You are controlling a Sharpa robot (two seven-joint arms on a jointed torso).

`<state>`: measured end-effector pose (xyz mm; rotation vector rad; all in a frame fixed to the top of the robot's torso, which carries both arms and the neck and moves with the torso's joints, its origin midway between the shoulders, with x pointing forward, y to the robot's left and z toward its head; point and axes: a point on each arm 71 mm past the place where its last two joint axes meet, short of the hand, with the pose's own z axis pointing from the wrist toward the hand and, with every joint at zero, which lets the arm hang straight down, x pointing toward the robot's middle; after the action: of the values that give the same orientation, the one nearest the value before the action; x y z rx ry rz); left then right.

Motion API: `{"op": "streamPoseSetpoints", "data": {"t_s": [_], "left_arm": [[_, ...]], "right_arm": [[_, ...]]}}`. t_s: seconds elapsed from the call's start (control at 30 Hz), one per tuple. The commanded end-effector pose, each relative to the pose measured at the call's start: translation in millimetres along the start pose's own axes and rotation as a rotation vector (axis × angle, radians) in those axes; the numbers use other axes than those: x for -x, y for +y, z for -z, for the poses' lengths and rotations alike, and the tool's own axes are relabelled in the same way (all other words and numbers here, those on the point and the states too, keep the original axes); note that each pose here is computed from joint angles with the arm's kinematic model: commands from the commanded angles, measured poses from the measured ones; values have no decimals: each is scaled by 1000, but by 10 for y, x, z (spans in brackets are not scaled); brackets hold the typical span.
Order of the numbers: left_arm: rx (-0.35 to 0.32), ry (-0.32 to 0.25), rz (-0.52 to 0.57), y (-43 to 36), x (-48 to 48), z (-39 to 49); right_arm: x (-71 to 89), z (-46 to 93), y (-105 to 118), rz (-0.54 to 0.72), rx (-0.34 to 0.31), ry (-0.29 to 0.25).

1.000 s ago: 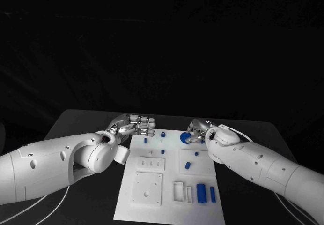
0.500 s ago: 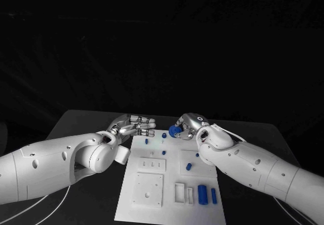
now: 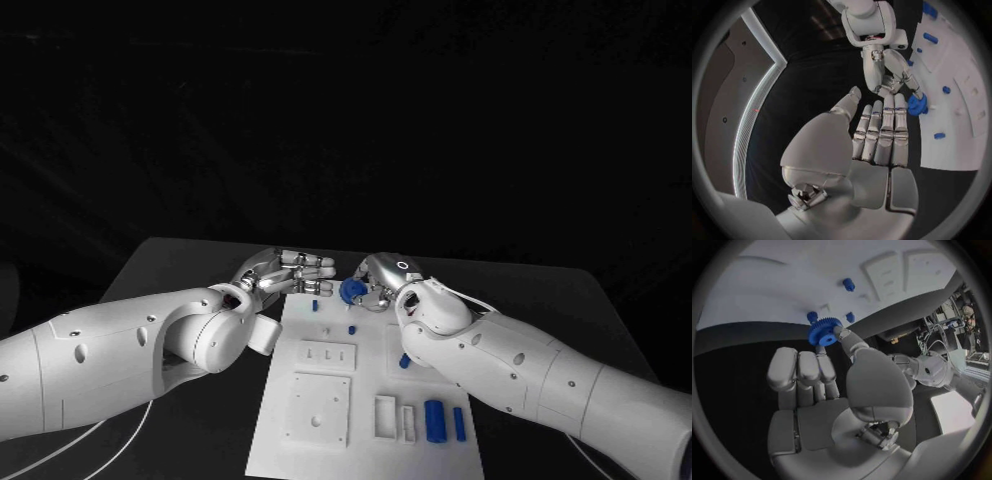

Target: Assemble the parts on the task board

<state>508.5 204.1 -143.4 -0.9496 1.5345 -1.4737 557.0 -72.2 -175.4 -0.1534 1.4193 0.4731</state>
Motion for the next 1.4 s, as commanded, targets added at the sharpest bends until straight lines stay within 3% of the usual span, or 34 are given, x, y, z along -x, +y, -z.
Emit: {"op": "streamPoseSetpoints", "data": {"t_s": [0.03,0.53,1.4], "left_arm": [[-11,18,1,-21,-46,-19],[-12,34,5,-26,-119,-30],[-9,49,11,-26,-183,-67]], "right_arm": [[-60,-15,15,11,-2,26],[-179,-30,68,29,5,89],[-367,-74,71,67,9,121]]}}
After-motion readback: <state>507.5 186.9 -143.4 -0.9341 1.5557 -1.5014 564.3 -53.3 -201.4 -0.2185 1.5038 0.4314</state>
